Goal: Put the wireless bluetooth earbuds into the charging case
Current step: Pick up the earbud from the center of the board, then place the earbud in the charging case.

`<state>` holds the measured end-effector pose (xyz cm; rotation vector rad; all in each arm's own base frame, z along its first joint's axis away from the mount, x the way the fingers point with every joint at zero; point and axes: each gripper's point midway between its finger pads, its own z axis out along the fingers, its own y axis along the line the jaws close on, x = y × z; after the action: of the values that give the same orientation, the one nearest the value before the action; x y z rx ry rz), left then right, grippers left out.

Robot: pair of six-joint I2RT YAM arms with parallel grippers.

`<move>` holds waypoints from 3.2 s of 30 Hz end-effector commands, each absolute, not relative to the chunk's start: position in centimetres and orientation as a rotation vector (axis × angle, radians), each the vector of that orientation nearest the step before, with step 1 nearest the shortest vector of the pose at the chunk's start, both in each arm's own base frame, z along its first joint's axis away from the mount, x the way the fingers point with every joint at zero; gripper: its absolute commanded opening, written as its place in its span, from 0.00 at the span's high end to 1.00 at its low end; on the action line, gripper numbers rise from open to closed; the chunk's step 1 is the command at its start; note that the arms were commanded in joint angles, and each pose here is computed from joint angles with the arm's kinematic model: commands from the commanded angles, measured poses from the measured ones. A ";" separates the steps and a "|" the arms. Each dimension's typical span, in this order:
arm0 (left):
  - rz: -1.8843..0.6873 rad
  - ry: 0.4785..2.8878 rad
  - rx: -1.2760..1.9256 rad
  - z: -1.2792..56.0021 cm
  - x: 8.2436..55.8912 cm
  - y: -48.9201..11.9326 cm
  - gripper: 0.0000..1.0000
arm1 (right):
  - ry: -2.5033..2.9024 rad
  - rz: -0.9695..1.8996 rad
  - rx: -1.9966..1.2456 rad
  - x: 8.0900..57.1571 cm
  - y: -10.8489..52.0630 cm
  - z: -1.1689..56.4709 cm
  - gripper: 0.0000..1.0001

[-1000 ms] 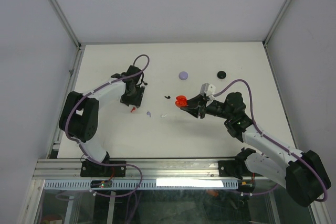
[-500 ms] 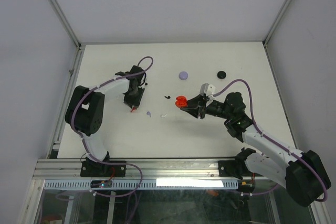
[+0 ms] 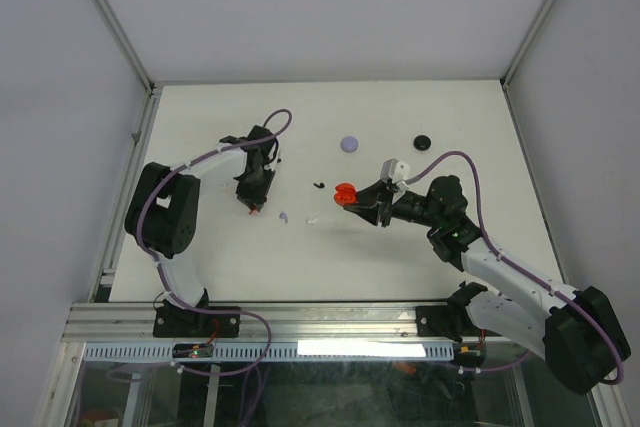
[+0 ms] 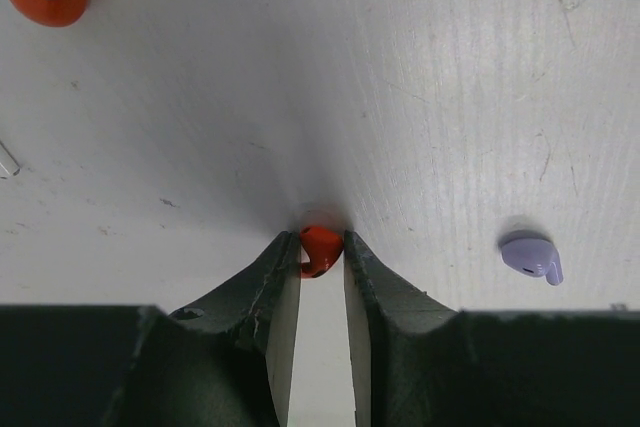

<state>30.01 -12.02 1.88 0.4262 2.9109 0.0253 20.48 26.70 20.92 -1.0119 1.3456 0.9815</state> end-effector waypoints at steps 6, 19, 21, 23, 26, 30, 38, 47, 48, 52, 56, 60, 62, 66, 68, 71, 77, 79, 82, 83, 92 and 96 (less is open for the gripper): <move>-0.043 2.905 0.425 1.8 30.8 -13.0 0.83 | 1.273 0.966 -1.020 20.3 26.8 22.7 1.00; -0.241 2.668 0.218 8.1 32.9 -15.3 0.90 | 1.232 0.968 -1.006 20.7 27.4 23.8 1.00; -0.286 2.594 0.179 10.0 33.6 -15.8 0.90 | 1.218 0.958 -0.995 20.9 27.4 24.1 1.00; -0.335 2.534 0.147 11.7 33.9 -16.4 0.90 | 1.192 0.948 -0.981 21.1 27.5 24.7 1.00; -0.435 2.432 0.117 14.6 34.1 -17.6 0.92 | 1.147 0.922 -0.958 21.6 27.8 25.8 1.00; -0.606 2.273 0.064 19.3 33.8 -19.2 0.92 | 1.110 0.883 -0.925 22.4 28.0 26.8 1.00; -0.831 1.967 -0.034 27.2 32.3 -21.0 0.94 | 1.029 0.787 -0.829 24.0 28.0 28.5 1.00; -1.046 1.791 -0.125 31.8 30.4 -23.9 0.94 | 0.951 0.732 -0.735 25.3 28.1 29.8 1.00; -1.074 1.777 -0.136 32.1 30.1 -24.3 0.94 | 0.948 0.730 -0.732 25.4 28.2 29.8 1.00; -1.156 1.710 -0.178 33.4 29.0 -25.3 0.94 | 0.935 0.717 -0.699 25.7 28.3 29.9 1.00; -1.216 1.668 -0.207 34.3 28.5 -25.8 0.94 | 0.927 0.711 -0.687 25.8 28.5 29.5 1.00; -1.266 1.655 -0.213 34.6 28.1 -26.5 0.94 | 0.932 0.701 -0.704 26.0 29.1 28.9 1.00; -1.279 1.652 -0.209 34.8 27.9 -26.8 0.94 | 0.932 0.693 -0.702 26.1 29.2 28.7 1.00; -1.285 1.658 -0.203 34.6 27.7 -27.4 0.95 | 0.920 0.681 -0.691 26.1 29.2 28.9 1.00; -1.286 1.664 -0.200 34.4 27.6 -27.8 0.95 | 0.915 0.676 -0.690 26.1 29.3 29.1 1.00; -1.285 1.659 -0.200 34.3 27.3 -28.3 0.95 | 0.914 0.661 -0.688 26.3 29.3 29.2 1.00; -1.246 1.658 -0.173 34.1 27.0 -29.3 0.95 | 0.902 0.655 -0.691 25.9 29.7 29.3 1.00; -1.225 1.657 -0.165 34.0 27.0 -29.4 0.95 | 0.899 0.655 -0.693 25.8 29.8 29.4 1.00; -1.194 1.656 -0.160 33.8 27.0 -29.6 0.95 | 0.896 0.660 -0.700 25.6 29.9 29.4 1.00; -1.185 1.655 -0.155 33.8 27.0 -29.7 0.95 | 0.892 0.664 -0.703 25.5 29.9 29.5 1.00; -1.097 1.661 -0.123 33.8 26.8 -29.8 0.95 | 0.888 0.659 -0.702 25.2 29.7 29.7 1.00; -1.054 1.666 -0.108 33.9 26.5 -29.9 0.95 | 0.887 0.659 -0.701 25.2 29.7 29.7 1.00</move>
<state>26.24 -30.28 31.20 -0.1184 1.7419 -1.1044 25.66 30.38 26.54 -0.7517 0.9884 0.6817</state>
